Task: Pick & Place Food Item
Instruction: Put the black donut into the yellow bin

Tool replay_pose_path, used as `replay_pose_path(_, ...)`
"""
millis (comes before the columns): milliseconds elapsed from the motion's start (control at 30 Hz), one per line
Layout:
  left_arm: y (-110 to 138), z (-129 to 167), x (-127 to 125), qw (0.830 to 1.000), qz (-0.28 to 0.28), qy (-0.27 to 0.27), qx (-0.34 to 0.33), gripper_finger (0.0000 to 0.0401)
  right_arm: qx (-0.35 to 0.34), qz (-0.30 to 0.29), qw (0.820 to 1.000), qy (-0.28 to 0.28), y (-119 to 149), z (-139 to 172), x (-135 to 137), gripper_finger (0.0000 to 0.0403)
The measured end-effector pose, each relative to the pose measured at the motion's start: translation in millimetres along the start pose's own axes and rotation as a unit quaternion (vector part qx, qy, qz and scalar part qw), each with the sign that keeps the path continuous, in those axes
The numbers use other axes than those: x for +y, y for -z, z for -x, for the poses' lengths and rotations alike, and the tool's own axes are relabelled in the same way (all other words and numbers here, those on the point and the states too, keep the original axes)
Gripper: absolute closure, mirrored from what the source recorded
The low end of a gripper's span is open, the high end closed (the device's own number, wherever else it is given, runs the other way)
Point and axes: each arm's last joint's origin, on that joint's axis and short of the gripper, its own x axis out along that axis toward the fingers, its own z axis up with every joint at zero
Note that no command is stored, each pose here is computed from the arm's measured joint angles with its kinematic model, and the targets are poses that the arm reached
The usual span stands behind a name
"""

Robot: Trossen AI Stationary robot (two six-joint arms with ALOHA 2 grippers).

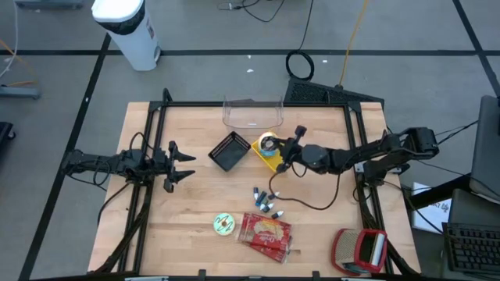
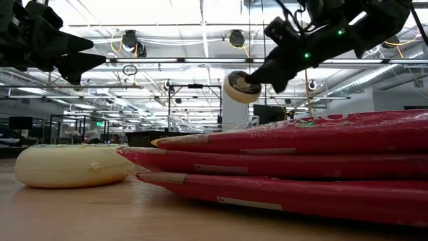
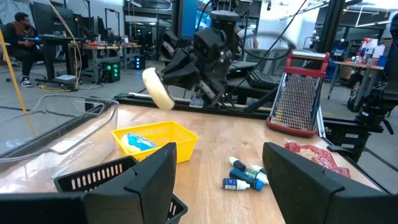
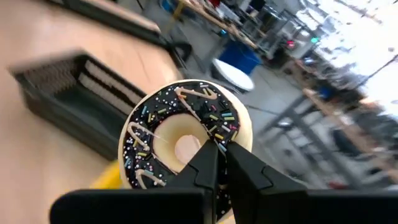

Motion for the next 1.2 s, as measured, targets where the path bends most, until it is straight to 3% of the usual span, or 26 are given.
replay_pose_path(133, 0, 0, 0, 1.000, 0.000, 0.000, 0.000, 0.0160, 0.043, 0.016, 0.999, 0.027, 7, 0, 0, 0.0392)
replay_pose_path(300, 0, 0, 0, 1.000, 0.000, 0.000, 0.000, 0.0160, 0.076, -0.068, 0.995, 0.024, 15, -1, 1, 0.0392)
replay_pose_path(500, 0, 0, 0, 1.000, 0.000, 0.000, 0.000, 0.0160, 0.094, -0.183, 0.976, -0.075, 16, -8, -5, 0.0392)
replay_pose_path(633, 0, 0, 0, 1.000, 0.000, 0.000, 0.000, 0.0160, 0.084, -0.227, 0.962, -0.129, 17, -12, -12, 0.0392)
replay_pose_path(933, 0, 0, 0, 1.000, 0.000, 0.000, 0.000, 0.0160, 0.119, -0.167, 0.969, -0.141, 33, -21, -5, 0.0392)
replay_pose_path(1200, 0, 0, 0, 1.000, 0.000, 0.000, 0.000, 0.0160, 0.106, -0.137, 0.976, -0.131, 43, -37, 3, 0.0392)
